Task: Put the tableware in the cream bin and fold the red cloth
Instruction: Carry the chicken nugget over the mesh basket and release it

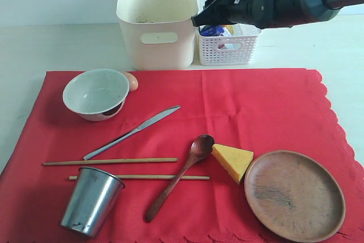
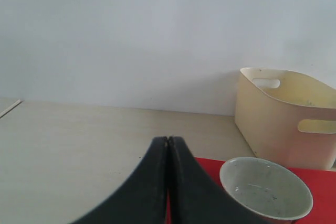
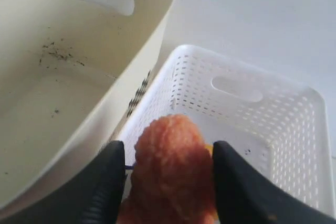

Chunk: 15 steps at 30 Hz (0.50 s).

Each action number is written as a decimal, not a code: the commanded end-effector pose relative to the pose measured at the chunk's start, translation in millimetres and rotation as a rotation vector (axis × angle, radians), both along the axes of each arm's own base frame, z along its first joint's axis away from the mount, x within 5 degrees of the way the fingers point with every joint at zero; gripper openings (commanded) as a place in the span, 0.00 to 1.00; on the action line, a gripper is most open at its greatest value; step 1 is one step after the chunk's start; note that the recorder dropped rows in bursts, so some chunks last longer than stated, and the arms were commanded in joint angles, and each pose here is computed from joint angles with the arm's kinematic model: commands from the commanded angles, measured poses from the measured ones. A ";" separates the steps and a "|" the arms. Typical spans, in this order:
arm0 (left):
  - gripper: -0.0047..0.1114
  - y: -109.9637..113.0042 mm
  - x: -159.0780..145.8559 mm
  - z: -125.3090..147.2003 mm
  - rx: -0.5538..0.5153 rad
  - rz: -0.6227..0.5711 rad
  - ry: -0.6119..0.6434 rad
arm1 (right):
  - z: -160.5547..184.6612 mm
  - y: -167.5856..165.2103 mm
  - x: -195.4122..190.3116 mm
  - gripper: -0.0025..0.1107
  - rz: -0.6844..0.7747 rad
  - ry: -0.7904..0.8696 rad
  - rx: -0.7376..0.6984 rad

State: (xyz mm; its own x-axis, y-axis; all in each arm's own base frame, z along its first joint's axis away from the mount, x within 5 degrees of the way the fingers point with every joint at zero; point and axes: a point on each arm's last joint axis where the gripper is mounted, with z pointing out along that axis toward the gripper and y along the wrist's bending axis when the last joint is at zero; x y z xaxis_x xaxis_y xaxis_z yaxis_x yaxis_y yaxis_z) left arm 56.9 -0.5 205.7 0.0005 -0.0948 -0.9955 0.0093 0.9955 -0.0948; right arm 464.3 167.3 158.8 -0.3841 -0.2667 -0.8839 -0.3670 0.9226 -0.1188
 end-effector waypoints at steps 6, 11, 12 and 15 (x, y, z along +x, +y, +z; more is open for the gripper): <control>0.06 0.0 -0.4 0.2 -0.005 0.000 -0.006 | 2.6 -2.7 2.5 0.08 -0.029 -0.015 0.030; 0.06 0.0 -0.4 0.2 -0.005 0.000 -0.006 | 2.1 -2.6 2.3 0.27 -0.028 -0.008 0.029; 0.06 0.0 -0.4 0.2 -0.005 0.000 -0.006 | 1.9 -2.6 2.2 0.32 -0.027 -0.007 0.028; 0.06 0.0 -0.4 0.2 -0.005 0.000 -0.006 | 1.5 -2.6 1.9 0.46 -0.027 -0.001 0.027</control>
State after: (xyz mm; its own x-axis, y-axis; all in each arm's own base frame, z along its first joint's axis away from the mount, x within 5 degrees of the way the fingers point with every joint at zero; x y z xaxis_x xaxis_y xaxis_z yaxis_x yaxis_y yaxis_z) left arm 56.9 -0.5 205.7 0.0005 -0.0948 -0.9955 0.0093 0.9955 -0.0948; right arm 464.9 166.8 158.3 -0.3941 -0.2306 -0.8897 -0.3453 0.9342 -0.0892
